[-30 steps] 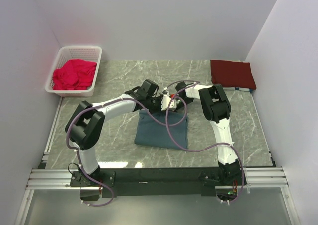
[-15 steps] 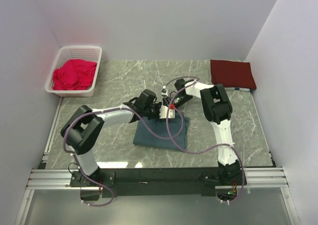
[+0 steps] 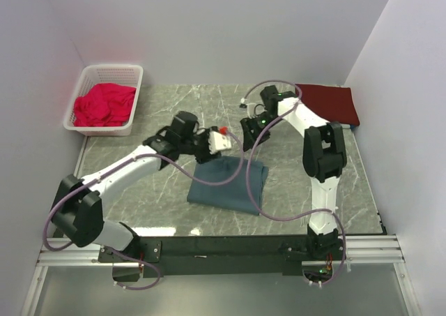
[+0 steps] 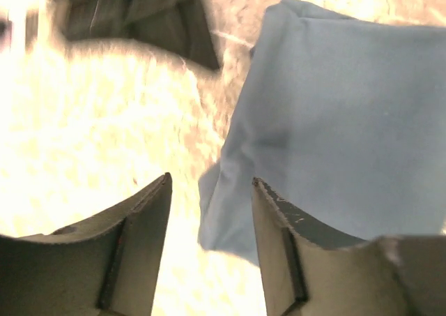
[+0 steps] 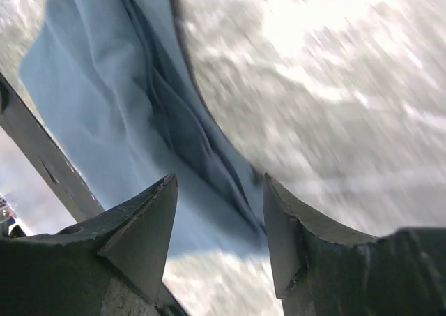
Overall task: Fold and stack the t-shirts
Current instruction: Fold the tshirt
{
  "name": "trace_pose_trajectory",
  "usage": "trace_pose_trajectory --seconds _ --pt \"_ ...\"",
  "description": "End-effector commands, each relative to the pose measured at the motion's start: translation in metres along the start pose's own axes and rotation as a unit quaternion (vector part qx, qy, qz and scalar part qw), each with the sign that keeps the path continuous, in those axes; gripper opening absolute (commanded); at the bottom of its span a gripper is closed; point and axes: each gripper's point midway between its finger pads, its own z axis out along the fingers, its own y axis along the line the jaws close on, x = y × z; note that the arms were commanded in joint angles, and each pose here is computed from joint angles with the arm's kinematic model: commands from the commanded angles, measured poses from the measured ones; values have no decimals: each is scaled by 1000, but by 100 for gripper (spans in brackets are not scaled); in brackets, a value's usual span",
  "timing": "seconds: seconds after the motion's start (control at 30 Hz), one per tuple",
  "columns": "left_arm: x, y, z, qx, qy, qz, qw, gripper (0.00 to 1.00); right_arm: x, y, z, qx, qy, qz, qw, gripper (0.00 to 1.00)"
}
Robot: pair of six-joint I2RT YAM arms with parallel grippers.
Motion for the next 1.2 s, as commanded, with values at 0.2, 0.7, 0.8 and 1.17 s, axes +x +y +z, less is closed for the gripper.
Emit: trace_pose_trajectory --seconds 0.2,0.7,0.8,1.17 --pt "55 15 -43 85 15 -278 957 60 48 -7 -30 42 44 -4 998 65" --pt "129 35 4 83 55 -411 906 60 76 -21 -10 43 83 7 996 64" --pt "134 37 11 84 54 -418 903 58 79 -20 -8 37 84 8 996 63" --pt "137 34 18 93 51 -427 898 50 72 -5 -9 -1 70 10 998 56"
